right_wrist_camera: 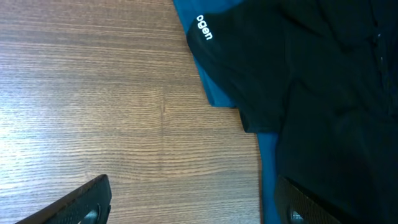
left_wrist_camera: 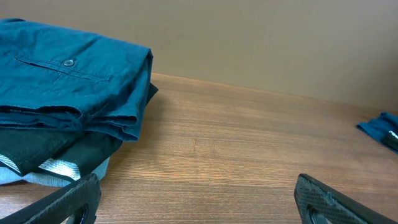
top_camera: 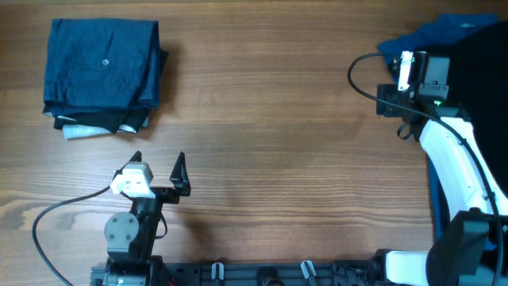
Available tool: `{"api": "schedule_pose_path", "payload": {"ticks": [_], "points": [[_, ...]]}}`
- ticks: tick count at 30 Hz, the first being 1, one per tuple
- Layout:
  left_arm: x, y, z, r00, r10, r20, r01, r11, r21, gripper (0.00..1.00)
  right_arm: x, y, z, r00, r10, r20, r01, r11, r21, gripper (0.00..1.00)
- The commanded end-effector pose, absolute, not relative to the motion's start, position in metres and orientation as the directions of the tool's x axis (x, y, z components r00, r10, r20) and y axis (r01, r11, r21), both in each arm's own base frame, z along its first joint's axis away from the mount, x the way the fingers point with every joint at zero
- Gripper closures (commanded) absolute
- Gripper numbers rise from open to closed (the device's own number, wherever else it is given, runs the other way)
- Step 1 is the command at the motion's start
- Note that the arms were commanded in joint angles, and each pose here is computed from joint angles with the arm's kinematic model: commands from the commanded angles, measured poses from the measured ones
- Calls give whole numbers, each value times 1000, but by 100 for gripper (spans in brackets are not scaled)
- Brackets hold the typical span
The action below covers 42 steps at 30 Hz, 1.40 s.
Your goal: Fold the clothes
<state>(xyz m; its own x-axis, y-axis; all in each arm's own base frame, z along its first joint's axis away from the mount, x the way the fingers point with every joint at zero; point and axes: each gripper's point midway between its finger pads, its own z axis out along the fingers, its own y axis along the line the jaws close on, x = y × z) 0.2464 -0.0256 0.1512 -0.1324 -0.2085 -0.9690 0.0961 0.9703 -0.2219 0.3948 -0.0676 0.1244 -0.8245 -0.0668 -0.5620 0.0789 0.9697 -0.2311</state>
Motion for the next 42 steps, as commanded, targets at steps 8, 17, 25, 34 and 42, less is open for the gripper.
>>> {"api": "schedule_pose_path", "payload": {"ticks": [8, 17, 25, 34, 42], "points": [[246, -25, 149, -127, -189, -974, 92, 975, -202, 0, 409, -67, 129, -796, -91, -598, 40, 978, -203, 2], [246, -25, 149, -128, -189, -974, 92, 975, -202, 0, 415, -101, 139, -754, -23, -656, 107, 982, -158, 5], [246, -25, 149, -128, -189, -974, 92, 975, -202, 0, 448, -124, 130, -699, -117, -705, 83, 966, -243, 23], [246, -25, 149, -127, -189, -974, 92, 975, -202, 0, 497, -113, 79, -620, -157, -768, -9, 981, -194, 28], [246, -25, 149, -127, -189, -974, 92, 975, -202, 0, 511, -116, 42, -614, -159, -773, -9, 981, -195, 29]]}}
